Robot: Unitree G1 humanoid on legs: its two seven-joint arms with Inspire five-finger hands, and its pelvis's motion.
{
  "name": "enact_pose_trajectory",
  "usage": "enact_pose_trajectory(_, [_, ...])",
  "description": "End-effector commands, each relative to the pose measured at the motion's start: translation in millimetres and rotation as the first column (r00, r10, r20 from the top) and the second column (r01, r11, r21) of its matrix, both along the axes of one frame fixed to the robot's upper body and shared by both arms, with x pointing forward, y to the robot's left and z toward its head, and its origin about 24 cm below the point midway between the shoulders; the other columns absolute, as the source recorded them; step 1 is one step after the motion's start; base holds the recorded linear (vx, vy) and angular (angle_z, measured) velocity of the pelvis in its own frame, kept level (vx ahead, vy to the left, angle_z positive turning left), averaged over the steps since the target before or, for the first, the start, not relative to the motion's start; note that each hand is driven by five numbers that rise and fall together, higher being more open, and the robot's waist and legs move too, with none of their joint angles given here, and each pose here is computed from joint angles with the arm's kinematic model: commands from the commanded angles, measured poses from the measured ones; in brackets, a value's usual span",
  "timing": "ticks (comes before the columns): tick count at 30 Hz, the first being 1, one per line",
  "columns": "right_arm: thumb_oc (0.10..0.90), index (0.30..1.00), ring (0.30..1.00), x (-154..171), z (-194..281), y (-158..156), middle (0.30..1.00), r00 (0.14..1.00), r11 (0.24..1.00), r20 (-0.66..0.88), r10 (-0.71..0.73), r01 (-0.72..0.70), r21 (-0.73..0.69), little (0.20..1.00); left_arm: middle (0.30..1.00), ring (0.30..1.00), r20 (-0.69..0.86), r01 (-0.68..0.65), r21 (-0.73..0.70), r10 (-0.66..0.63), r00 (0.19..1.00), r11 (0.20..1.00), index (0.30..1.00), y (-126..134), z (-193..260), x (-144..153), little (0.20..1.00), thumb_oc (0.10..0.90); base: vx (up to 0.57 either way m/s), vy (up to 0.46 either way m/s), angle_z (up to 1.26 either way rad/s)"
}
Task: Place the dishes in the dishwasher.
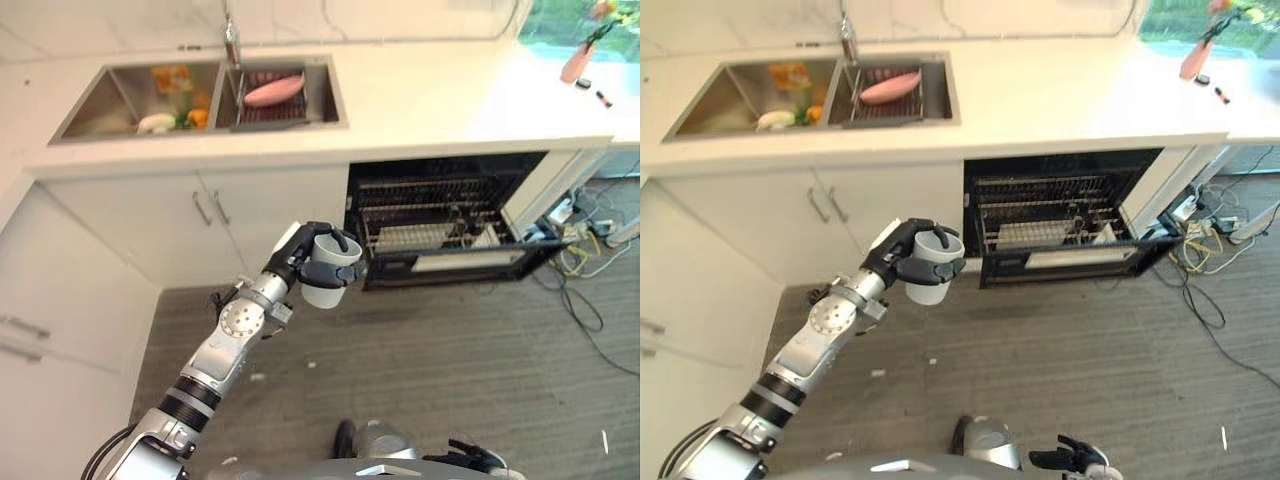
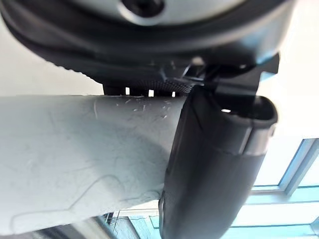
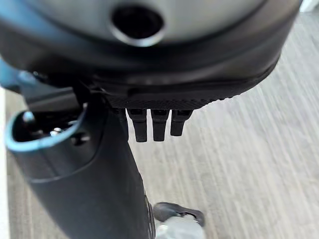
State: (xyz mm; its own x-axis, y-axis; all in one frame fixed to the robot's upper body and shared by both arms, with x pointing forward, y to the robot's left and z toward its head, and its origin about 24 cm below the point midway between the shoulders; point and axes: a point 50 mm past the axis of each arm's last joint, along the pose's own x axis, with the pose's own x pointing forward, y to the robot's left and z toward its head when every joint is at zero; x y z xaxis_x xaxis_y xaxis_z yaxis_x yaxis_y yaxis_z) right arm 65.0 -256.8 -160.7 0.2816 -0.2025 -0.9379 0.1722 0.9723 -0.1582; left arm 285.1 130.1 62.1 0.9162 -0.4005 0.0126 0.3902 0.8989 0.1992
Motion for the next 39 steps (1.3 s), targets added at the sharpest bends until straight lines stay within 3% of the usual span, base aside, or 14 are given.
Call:
enact_pose_trajectory(1, [0.800,0.900,0.900,-15,2,-12,0.900,0.998,0.998,-0.040,0.048,-0.049,-0.041,0.900,0.300,0.300,0.272,0.086,-0.105,-0.054,0.961,0.991,0.300,-14,55,2,0.300,0.400,0.28,0.267,-0.48])
enact_pose_trajectory(5, [0.800,0.900,0.900,-7,3,-11,0.900,0.993,0.992,-0.036,0.108,-0.110,-0.060,0.900,0.300,0.300,0.269,0.042,-0.086,-0.018,0.963,0.995,0.300,-5,51,0,0.300,0.400,0.37,0.222,-1.02])
enact_pose_trajectory(10, [0.800,0.900,0.900,-4,4,-14,0.900,0.997,0.995,-0.020,0.078,-0.079,-0.065,0.900,0.300,0.300,0.240,0.081,-0.139,-0.046,0.970,0.987,0.300,-18,50,4,0.300,0.400,0.30,0.186,-0.50])
enact_pose_trajectory(14, [0.800,0.900,0.900,39,10,7,0.900,0.980,0.990,0.140,0.138,-0.135,-0.030,0.900,0.300,0.300,0.272,0.187,-0.139,-0.144,0.951,0.972,0.300,-46,61,11,0.300,0.400,0.19,0.225,-0.72])
enact_pose_trajectory(18, [0.800,0.900,0.900,61,17,16,0.900,0.956,0.981,0.220,0.196,-0.192,-0.037,0.900,0.300,0.300,0.296,0.196,-0.125,-0.152,0.943,0.973,0.300,-45,66,11,0.300,0.400,0.04,0.036,-1.07])
enact_pose_trajectory(21, [0.800,0.900,0.900,87,29,29,0.900,0.890,0.944,0.318,0.328,-0.319,-0.083,0.900,0.300,0.300,0.292,0.225,-0.084,-0.192,0.937,0.971,0.300,-40,66,5,0.300,0.400,0.01,-0.027,-2.38])
enact_pose_trajectory(29, [0.800,0.900,0.900,68,28,12,0.900,0.887,0.921,0.251,0.388,-0.368,-0.126,0.900,0.300,0.300,0.228,0.197,-0.082,-0.174,0.958,0.977,0.300,-39,50,10,0.300,0.400,0.03,-0.168,-0.13])
enact_pose_trajectory(39, [0.800,0.900,0.900,56,27,1,0.900,0.913,0.939,0.223,0.341,-0.318,-0.135,0.900,0.300,0.300,0.207,0.193,-0.067,-0.176,0.962,0.979,0.300,-41,44,9,0.300,0.400,0.10,0.112,0.09])
